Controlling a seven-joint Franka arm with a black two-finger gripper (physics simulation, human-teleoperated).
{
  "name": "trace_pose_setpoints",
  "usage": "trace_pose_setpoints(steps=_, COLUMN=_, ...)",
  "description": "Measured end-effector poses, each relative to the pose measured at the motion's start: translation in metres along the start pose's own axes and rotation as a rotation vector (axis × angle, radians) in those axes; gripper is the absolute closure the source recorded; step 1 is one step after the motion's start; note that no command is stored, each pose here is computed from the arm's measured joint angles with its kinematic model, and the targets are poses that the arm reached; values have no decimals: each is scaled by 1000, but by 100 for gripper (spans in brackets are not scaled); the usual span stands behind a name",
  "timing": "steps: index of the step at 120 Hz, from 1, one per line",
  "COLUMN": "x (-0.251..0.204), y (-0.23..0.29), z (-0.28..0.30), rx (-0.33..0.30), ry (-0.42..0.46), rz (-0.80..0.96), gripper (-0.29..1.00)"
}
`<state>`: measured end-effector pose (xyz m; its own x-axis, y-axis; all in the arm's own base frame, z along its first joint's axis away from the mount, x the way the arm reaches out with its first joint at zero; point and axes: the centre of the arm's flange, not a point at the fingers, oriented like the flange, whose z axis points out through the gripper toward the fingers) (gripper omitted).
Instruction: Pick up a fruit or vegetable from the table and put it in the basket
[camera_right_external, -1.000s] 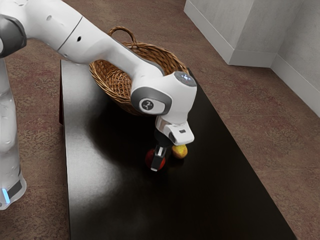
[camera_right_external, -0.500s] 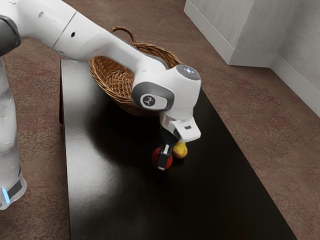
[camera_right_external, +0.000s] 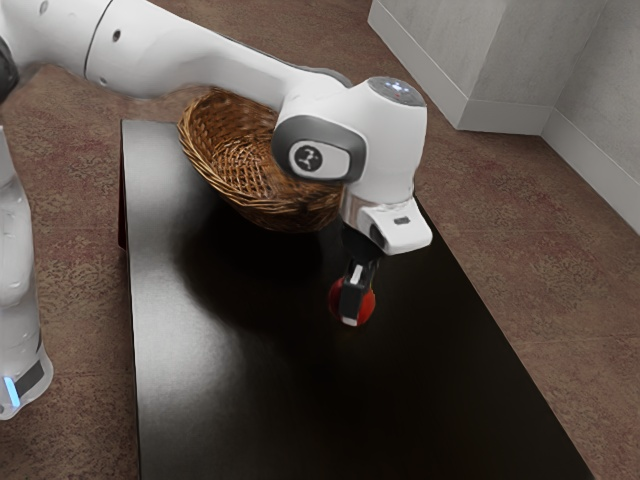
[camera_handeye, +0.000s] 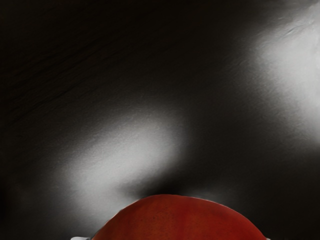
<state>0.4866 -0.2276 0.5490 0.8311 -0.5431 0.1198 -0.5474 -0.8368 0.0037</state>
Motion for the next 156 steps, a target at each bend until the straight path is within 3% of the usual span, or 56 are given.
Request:
trace_pose_setpoints(steps=69, x=-9, y=15, z=-143, rx=53, ry=80, rz=37, gripper=37)
trace_pose_setpoints(steps=116, x=-71, y=-126, z=-171, rx=89, ry=31, rz=-163, gripper=37)
trace_pose_setpoints(steps=156, x=-160, y=-257, z=-178, rx=100, ry=0, rz=-345, gripper=37)
